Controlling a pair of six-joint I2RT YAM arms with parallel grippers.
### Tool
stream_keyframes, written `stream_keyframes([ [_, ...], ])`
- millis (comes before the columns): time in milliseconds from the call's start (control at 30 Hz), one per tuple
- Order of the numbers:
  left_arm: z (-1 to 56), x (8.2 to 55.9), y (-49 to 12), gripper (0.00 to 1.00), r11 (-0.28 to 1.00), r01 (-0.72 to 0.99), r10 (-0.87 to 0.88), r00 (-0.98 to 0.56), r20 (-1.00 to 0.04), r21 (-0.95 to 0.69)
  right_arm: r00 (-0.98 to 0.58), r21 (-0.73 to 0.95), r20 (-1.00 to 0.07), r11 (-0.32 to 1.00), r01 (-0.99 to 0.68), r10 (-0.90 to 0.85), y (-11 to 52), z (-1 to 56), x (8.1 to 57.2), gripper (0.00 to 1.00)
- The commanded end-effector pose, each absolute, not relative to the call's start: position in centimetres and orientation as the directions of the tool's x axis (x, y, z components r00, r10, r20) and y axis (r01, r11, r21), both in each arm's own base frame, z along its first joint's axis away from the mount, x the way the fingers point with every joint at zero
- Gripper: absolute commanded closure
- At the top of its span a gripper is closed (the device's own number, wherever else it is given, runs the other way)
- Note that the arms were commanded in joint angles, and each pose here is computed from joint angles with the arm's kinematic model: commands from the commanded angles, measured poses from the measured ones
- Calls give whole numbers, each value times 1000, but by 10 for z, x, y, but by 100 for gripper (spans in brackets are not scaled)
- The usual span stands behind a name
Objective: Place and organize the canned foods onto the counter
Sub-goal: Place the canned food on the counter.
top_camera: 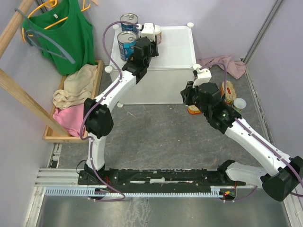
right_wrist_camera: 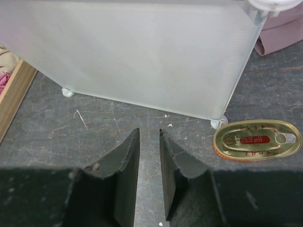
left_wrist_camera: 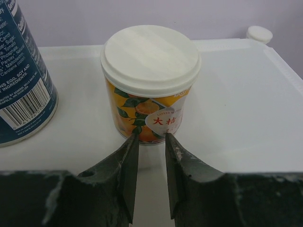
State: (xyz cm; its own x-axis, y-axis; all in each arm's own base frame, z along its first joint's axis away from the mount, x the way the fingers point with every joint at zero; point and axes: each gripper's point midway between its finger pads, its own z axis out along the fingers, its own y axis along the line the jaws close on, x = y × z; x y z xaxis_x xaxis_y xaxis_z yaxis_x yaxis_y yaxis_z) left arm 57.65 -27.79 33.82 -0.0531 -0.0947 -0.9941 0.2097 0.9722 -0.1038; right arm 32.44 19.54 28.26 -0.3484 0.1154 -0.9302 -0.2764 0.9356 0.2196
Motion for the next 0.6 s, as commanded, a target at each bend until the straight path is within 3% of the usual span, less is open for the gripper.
stream_keyframes([
  [0, 376, 584, -280, 64, 962, 236, -148, 45, -988, -134, -268, 234, -951, 926, -296, 155, 200, 316, 331, 69],
  [567, 371, 599, -278, 63, 960, 240, -162, 67, -985, -142, -274, 235, -950, 924, -302, 152, 207, 312, 334, 69],
])
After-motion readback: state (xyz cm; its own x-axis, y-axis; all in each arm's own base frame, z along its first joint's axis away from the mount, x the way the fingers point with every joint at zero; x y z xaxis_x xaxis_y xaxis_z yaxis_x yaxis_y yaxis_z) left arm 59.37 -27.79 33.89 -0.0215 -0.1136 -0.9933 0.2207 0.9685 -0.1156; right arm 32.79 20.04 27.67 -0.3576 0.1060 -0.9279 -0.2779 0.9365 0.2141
